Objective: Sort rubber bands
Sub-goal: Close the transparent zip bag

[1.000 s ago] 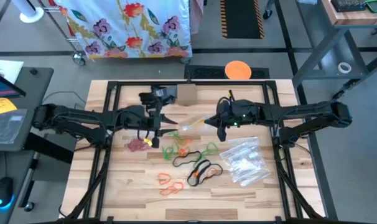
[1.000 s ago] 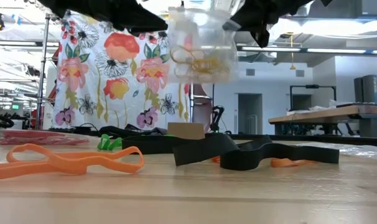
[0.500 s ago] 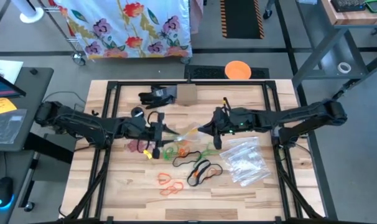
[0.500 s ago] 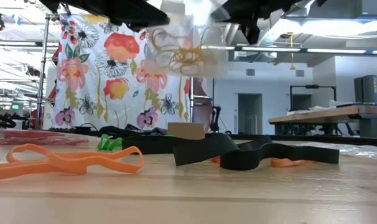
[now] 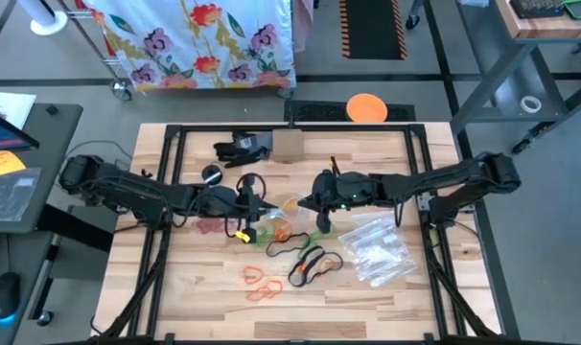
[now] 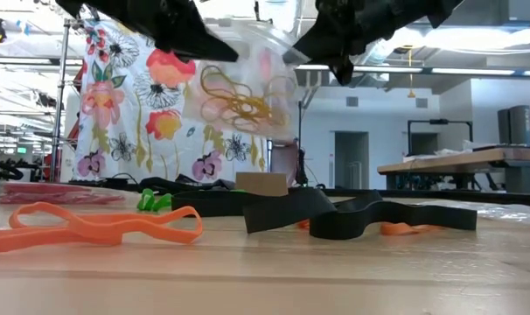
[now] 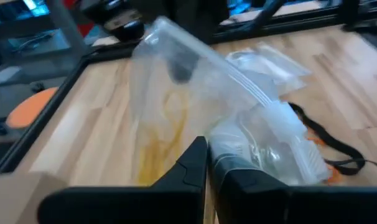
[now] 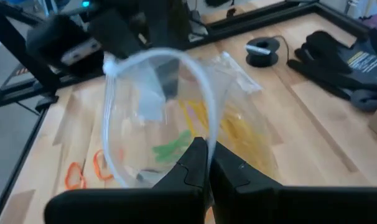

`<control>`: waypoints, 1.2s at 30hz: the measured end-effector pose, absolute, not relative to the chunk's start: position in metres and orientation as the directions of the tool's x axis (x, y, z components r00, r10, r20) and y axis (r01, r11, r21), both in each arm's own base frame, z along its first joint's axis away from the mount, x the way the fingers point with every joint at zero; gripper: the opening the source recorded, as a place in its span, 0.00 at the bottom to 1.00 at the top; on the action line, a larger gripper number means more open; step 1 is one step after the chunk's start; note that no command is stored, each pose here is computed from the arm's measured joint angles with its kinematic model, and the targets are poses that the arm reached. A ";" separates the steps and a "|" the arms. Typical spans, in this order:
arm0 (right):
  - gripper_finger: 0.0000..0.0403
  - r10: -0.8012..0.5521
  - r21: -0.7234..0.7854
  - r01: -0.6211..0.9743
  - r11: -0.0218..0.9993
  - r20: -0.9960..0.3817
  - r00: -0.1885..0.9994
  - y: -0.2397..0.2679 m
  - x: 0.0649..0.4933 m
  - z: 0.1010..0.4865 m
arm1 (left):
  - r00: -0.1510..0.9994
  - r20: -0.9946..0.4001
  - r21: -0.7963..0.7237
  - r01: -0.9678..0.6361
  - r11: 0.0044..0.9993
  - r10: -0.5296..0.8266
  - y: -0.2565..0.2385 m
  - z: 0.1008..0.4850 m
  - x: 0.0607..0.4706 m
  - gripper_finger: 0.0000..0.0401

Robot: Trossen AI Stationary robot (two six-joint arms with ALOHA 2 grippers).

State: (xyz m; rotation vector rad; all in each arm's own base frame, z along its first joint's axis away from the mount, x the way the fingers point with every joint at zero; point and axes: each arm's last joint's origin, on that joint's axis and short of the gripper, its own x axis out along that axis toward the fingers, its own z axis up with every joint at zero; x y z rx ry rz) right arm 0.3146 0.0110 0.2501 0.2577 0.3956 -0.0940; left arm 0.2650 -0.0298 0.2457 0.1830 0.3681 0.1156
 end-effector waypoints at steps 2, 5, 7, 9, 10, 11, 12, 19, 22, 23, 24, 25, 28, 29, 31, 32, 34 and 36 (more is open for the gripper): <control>0.00 -0.037 0.231 0.142 0.963 -0.407 0.913 0.012 0.313 0.250 | 0.921 -0.346 0.210 -0.109 0.972 0.178 -0.032 0.249 0.262 0.01; 0.01 -0.031 0.221 0.131 0.966 -0.406 0.913 0.014 0.313 0.250 | 0.926 -0.329 0.208 -0.121 0.971 0.186 -0.037 0.256 0.258 0.00; 0.05 -0.030 0.220 0.131 0.967 -0.408 0.912 0.014 0.313 0.253 | 0.931 -0.316 0.205 -0.122 0.971 0.183 -0.040 0.260 0.258 0.00; 0.11 -0.023 0.214 0.128 0.968 -0.432 0.902 0.014 0.314 0.259 | 0.934 -0.304 0.203 -0.129 0.971 0.188 -0.043 0.264 0.259 0.00; 0.15 -0.016 0.203 0.118 0.972 -0.445 0.896 0.014 0.315 0.263 | 0.934 -0.302 0.199 -0.134 0.971 0.191 -0.044 0.265 0.258 0.00; 0.19 -0.014 0.186 0.109 0.976 -0.451 0.892 0.014 0.316 0.267 | 0.934 -0.301 0.190 -0.137 0.972 0.190 -0.045 0.266 0.258 0.00; 0.23 -0.014 0.167 0.101 0.981 -0.457 0.890 0.014 0.317 0.271 | 0.935 -0.299 0.177 -0.142 0.974 0.190 -0.046 0.267 0.259 0.00; 0.52 0.016 -0.010 -0.023 1.000 -0.447 0.894 0.024 0.320 0.297 | 0.910 -0.369 0.104 -0.162 0.981 0.190 -0.048 0.272 0.258 0.00; 0.59 0.038 -0.082 -0.083 0.993 -0.445 0.895 0.033 0.320 0.302 | 0.889 -0.415 0.076 -0.179 0.981 0.195 -0.047 0.272 0.256 0.00; 0.60 0.046 -0.105 -0.103 0.989 -0.446 0.894 0.035 0.319 0.303 | 0.885 -0.422 0.065 -0.186 0.980 0.196 -0.047 0.272 0.256 0.00; 0.61 0.053 -0.129 -0.122 0.984 -0.446 0.894 0.038 0.319 0.303 | 0.883 -0.426 0.057 -0.193 0.980 0.198 -0.047 0.272 0.256 0.00; 0.61 0.060 -0.151 -0.140 0.979 -0.442 0.895 0.040 0.319 0.304 | 0.883 -0.423 0.052 -0.201 0.978 0.204 -0.047 0.272 0.256 0.00; 0.61 0.080 -0.206 -0.173 0.963 -0.396 0.915 0.047 0.320 0.310 | 0.886 -0.408 0.019 -0.232 0.973 0.219 -0.047 0.273 0.256 0.00; 0.62 0.080 -0.227 -0.179 0.957 -0.386 0.919 0.049 0.321 0.311 | 0.886 -0.408 0.009 -0.236 0.972 0.219 -0.047 0.273 0.256 0.00; 0.62 0.037 -0.286 -0.155 0.946 -0.380 0.924 0.051 0.320 0.312 | 0.890 -0.414 0.002 -0.208 0.978 0.190 -0.047 0.273 0.257 0.00; 0.62 0.000 -0.316 -0.128 0.940 -0.375 0.927 0.052 0.320 0.312 | 0.894 -0.417 -0.002 -0.181 0.984 0.163 -0.048 0.273 0.257 0.00; 0.62 -0.061 -0.345 -0.073 0.936 -0.361 0.931 0.052 0.316 0.316 | 0.906 -0.401 -0.014 -0.154 0.988 0.136 -0.049 0.275 0.258 0.00; 0.62 -0.065 -0.331 -0.050 0.942 -0.326 0.943 0.051 0.316 0.321 | 0.919 -0.371 -0.028 -0.152 0.988 0.131 -0.049 0.278 0.259 0.00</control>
